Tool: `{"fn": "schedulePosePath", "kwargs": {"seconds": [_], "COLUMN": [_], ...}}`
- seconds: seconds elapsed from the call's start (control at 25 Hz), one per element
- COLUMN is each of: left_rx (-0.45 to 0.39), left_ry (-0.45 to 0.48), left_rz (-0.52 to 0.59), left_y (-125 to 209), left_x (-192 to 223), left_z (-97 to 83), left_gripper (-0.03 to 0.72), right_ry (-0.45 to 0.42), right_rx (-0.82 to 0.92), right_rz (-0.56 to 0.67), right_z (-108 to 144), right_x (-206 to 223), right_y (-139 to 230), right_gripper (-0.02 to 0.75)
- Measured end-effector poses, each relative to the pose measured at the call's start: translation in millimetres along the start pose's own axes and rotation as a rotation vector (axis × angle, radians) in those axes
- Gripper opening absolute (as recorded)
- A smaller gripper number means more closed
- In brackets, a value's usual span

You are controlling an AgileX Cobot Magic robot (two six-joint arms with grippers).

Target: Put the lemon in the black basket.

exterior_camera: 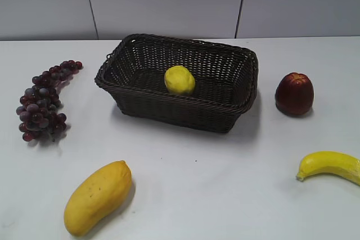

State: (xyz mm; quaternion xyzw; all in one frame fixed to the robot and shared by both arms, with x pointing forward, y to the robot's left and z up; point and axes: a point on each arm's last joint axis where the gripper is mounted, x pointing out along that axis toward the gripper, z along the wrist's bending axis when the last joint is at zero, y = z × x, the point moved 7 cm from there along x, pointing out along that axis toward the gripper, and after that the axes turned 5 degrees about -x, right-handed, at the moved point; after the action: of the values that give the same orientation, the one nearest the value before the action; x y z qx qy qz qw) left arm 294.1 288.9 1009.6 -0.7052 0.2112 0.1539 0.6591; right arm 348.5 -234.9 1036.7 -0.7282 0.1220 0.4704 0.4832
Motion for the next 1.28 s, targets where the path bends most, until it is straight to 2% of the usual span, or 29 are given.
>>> {"fn": "schedulePosePath", "kwargs": {"seconds": [0.16,0.52,0.64,1.0,1.16,1.28], "left_rx": [0.000,0.000,0.000,0.000,0.000,0.000], "left_ry": [0.000,0.000,0.000,0.000,0.000,0.000], "left_rz": [0.000,0.000,0.000,0.000,0.000,0.000], "left_y": [0,0,0,0,0,0], "left_x": [0,0,0,0,0,0], "left_z": [0.0,0.0,0.0,0.0,0.0,0.0], "left_gripper": [0.238,0.238,0.238,0.238,0.238,0.238], "right_ry": [0.000,-0.085,-0.090,-0.092,-0.088,-0.063], "right_rx": [-0.009,-0.029,-0.042,-0.046,-0.039,0.004], "right_rz": [0.020,0.056,0.058,0.054,0.021,-0.052], "right_z": [1,18,19,19,18,14], "right_x": [9,38,40,40,35,25], "right_y": [22,45,47,46,46,46], "right_gripper": [0.652,0.640,0.633,0.544,0.529,0.522]}}
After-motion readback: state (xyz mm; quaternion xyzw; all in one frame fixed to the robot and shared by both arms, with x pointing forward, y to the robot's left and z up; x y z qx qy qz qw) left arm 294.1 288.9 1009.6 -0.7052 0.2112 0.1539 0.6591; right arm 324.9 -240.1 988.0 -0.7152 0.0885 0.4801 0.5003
